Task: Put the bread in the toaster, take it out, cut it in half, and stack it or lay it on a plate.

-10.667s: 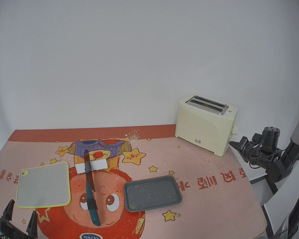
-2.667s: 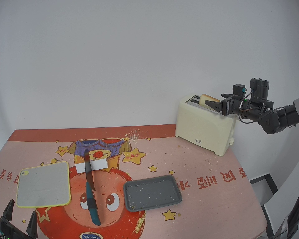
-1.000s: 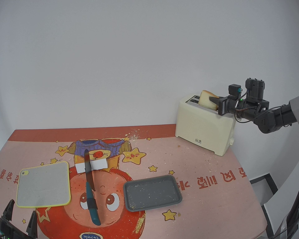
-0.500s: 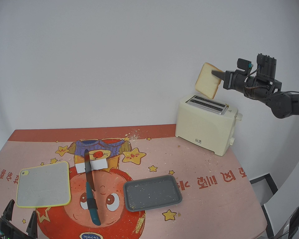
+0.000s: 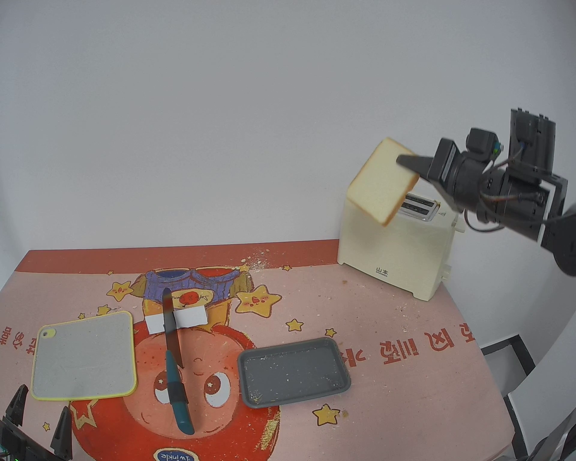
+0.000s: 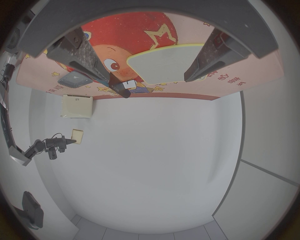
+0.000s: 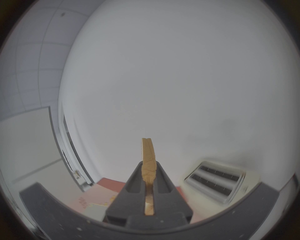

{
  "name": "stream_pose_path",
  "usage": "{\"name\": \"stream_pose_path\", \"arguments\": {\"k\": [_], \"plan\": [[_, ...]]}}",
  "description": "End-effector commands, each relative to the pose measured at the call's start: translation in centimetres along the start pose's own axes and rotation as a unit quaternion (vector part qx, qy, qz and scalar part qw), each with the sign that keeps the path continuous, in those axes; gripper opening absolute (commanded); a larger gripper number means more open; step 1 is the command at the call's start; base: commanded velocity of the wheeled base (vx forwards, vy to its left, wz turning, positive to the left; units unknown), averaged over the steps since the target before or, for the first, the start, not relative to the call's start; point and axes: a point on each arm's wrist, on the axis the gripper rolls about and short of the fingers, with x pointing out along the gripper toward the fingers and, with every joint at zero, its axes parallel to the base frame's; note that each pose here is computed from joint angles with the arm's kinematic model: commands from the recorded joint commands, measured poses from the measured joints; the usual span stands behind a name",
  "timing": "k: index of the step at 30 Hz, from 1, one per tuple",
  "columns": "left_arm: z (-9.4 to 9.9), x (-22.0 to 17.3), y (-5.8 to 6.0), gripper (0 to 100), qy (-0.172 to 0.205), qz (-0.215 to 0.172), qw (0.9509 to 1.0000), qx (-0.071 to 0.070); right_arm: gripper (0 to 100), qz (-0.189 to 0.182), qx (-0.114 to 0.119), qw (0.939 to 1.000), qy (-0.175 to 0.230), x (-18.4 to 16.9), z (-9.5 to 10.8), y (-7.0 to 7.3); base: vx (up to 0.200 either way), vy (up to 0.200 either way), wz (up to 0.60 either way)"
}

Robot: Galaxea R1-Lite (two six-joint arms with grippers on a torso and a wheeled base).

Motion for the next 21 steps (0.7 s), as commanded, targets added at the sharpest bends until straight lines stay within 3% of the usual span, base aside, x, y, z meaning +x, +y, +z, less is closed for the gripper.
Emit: {"name": "stream_pose_path", "arguments": {"k": [1, 3, 5, 9, 12, 21], "plan": [[-0.5, 0.1, 0.0, 100, 0.004, 0.0, 1.0, 0.0, 0, -0.01, 0.028, 0.9987, 0.041, -1.6, -4.4, -0.2, 0.0, 0.0, 0.0], [-0.5, 0.1, 0.0, 100, 0.004, 0.0, 1.0, 0.0, 0, -0.002, 0.039, 0.9984, 0.041, -1.9, -5.5, -0.1, 0.0, 0.0, 0.0], [-0.5, 0.1, 0.0, 100, 0.003, 0.001, 1.0, 0.0, 0, 0.022, 0.07, 0.9969, 0.029, -2.5, -6.4, 0.0, 0.0, 0.0, 0.0], [-0.5, 0.0, 0.0, 100, 0.003, 0.001, 1.0, 0.0, 0, 0.063, 0.106, 0.9923, 0.0, -3.6, -6.8, -0.1, 0.0, 0.0, 0.0], [-0.5, 0.1, 0.0, 100, 0.004, 0.0, 1.0, 0.0, 0, 0.071, 0.109, 0.9915, -0.008, -3.4, -6.6, -0.1, 0.0, 0.0, 0.0], [-0.5, 0.0, 0.0, 100, 0.003, 0.0, 1.0, 0.0, 0, 0.048, 0.115, 0.992, 0.019, -1.7, -8.0, -1.2, 0.0, 0.0, 0.0]]}}
